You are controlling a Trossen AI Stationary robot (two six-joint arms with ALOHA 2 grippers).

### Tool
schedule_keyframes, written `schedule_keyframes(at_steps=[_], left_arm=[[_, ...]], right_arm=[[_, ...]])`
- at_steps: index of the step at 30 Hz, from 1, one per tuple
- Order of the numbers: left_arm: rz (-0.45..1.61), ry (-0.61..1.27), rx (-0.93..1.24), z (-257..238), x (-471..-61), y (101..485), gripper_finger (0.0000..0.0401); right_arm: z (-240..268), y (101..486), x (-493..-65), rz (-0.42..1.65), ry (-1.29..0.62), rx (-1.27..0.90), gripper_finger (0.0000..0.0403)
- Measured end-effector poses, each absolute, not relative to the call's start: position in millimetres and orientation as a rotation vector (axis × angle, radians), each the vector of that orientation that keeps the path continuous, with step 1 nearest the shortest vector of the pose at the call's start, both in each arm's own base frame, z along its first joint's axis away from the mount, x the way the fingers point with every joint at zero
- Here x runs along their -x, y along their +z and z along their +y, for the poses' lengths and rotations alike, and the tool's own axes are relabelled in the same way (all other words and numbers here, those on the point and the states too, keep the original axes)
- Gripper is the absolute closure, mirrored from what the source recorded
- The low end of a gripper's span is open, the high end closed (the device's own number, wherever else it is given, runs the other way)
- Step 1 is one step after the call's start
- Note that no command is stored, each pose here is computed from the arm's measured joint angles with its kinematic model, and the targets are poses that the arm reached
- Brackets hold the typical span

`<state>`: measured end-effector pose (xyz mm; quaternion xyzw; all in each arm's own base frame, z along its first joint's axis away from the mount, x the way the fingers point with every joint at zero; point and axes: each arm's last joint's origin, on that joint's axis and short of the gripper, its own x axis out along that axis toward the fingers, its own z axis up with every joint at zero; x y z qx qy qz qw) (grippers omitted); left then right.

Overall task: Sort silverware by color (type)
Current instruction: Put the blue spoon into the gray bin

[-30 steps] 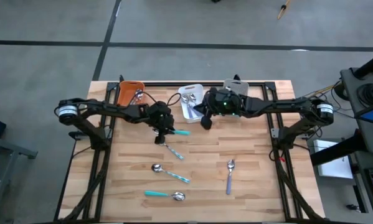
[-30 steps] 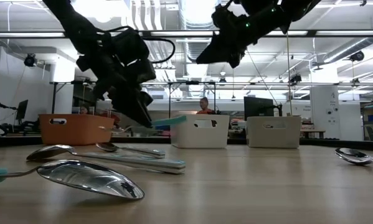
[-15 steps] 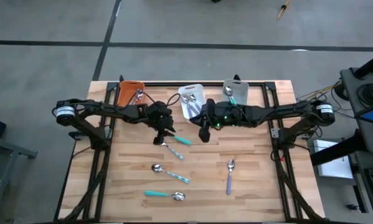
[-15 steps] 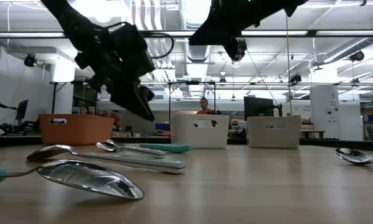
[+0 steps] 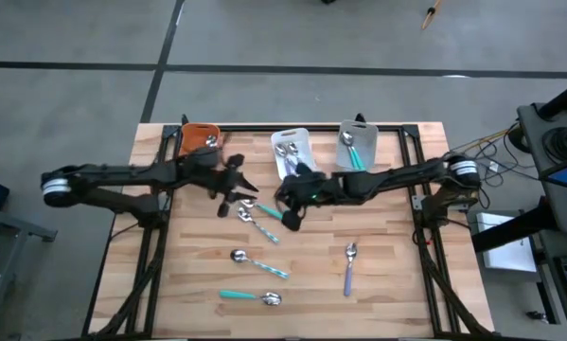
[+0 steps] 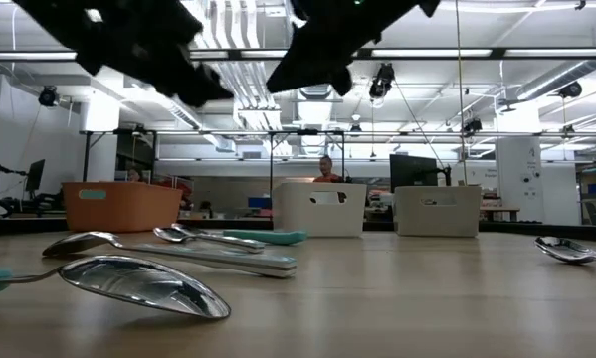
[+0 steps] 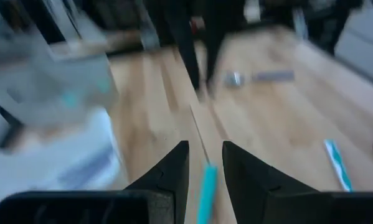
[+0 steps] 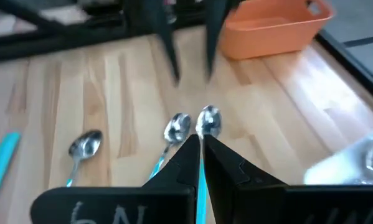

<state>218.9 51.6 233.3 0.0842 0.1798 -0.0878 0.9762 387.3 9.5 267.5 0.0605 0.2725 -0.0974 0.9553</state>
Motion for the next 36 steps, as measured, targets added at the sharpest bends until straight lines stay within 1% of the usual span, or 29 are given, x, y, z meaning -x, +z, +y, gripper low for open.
schedule_keyframes(at_steps=[5, 8, 14, 23, 28, 32, 36], left_arm=[[0.124, -0.086, -0.239, 46, -195, 244, 0.0322], [0.040, -0.045, -0.252, 44, -182, 244, 0.0322], [-0.027, -0.026, -0.251, 40, -170, 244, 0.0322], [-0.010, -0.027, -0.132, 40, -167, 239, 0.0322], [-0.003, -0.028, -0.100, 40, -168, 238, 0.0322], [-0.002, -0.028, -0.092, 40, -169, 238, 0.0322], [0.007, -0.029, -0.088, 40, -170, 236, 0.0322]], right_arm=[[17, 251, -413, 0.616, -0.171, -0.067, 0.0390], [20, 239, -424, 0.648, -0.165, -0.048, 0.0390], [20, 213, -437, 0.710, -0.181, -0.058, 0.0390], [19, 172, -447, 0.782, -0.268, -0.048, 0.0390], [19, 152, -453, 0.817, -0.271, -0.043, 0.0389], [17, 146, -458, 0.817, -0.276, -0.045, 0.0368], [14, 147, -461, 0.795, -0.294, -0.054, 0.0324]])
